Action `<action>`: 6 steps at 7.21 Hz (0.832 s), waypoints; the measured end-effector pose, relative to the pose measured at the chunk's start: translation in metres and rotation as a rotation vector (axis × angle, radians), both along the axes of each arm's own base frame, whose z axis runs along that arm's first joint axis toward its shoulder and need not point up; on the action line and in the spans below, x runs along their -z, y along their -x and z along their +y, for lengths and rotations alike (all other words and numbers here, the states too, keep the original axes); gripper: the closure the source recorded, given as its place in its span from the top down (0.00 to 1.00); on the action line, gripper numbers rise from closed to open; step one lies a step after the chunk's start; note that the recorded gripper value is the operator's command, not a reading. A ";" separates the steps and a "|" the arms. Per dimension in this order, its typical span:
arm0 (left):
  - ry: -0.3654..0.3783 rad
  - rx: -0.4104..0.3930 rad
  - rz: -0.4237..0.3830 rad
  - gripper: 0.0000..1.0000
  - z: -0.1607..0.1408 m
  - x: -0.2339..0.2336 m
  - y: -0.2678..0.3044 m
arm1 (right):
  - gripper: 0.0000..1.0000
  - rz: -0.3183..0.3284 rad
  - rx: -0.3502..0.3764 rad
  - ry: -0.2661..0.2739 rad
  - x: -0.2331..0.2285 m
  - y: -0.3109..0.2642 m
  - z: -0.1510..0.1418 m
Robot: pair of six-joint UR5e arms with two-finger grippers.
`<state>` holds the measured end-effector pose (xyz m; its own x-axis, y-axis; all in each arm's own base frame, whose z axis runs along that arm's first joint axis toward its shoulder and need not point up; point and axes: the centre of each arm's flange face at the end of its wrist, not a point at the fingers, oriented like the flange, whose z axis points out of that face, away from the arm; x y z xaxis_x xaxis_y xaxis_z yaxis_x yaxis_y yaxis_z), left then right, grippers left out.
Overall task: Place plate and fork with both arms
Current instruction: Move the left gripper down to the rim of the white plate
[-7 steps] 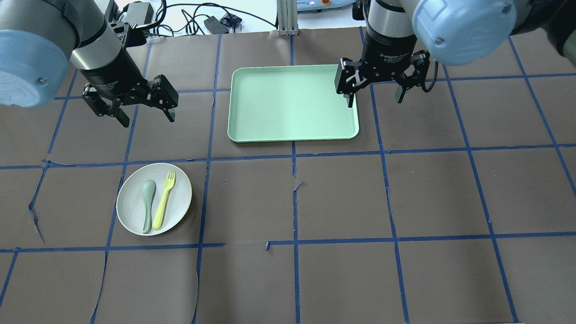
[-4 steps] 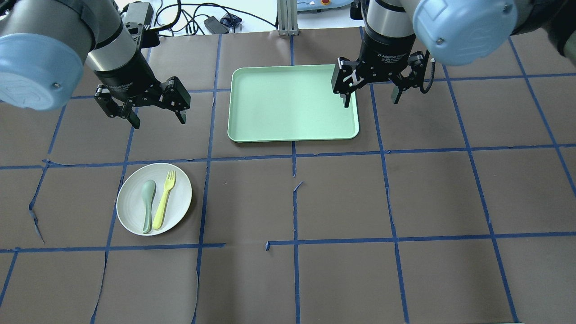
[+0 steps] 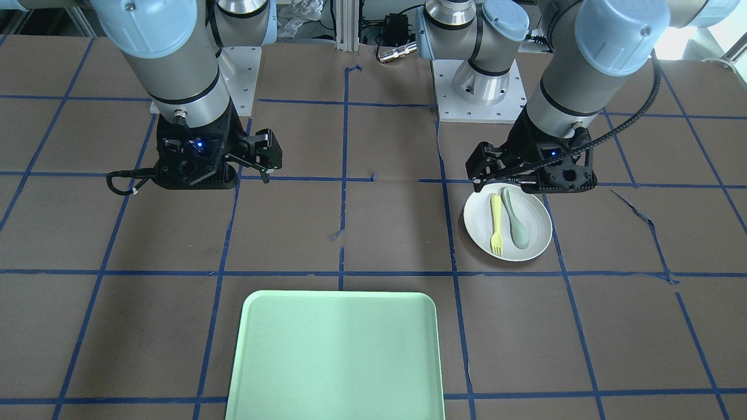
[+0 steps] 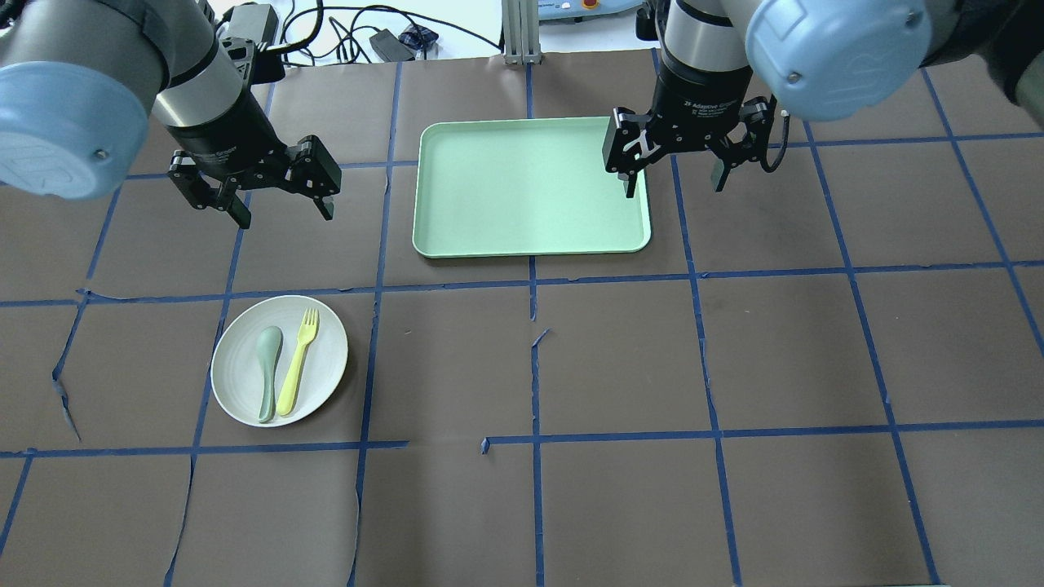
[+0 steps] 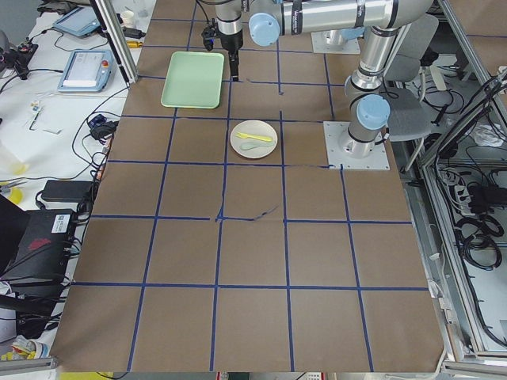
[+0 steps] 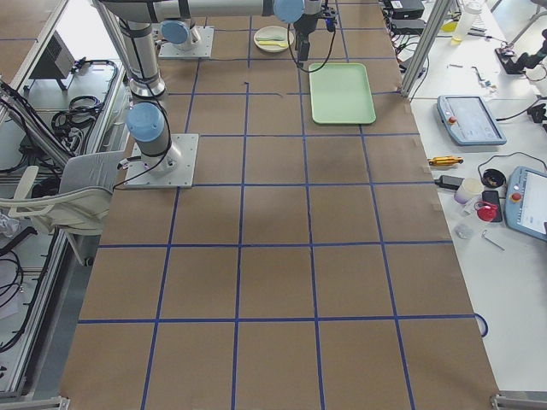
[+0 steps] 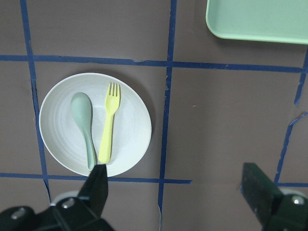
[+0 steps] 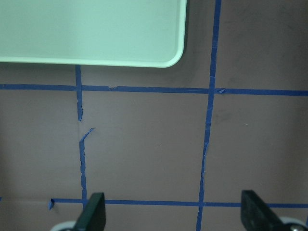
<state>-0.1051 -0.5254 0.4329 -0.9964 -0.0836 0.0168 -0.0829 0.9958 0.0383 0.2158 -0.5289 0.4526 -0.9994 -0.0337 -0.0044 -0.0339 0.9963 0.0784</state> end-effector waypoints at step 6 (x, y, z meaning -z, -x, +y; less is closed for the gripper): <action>-0.038 -0.009 0.031 1.00 -0.005 0.082 -0.165 | 1.00 -0.001 -0.003 -0.004 0.004 0.004 -0.003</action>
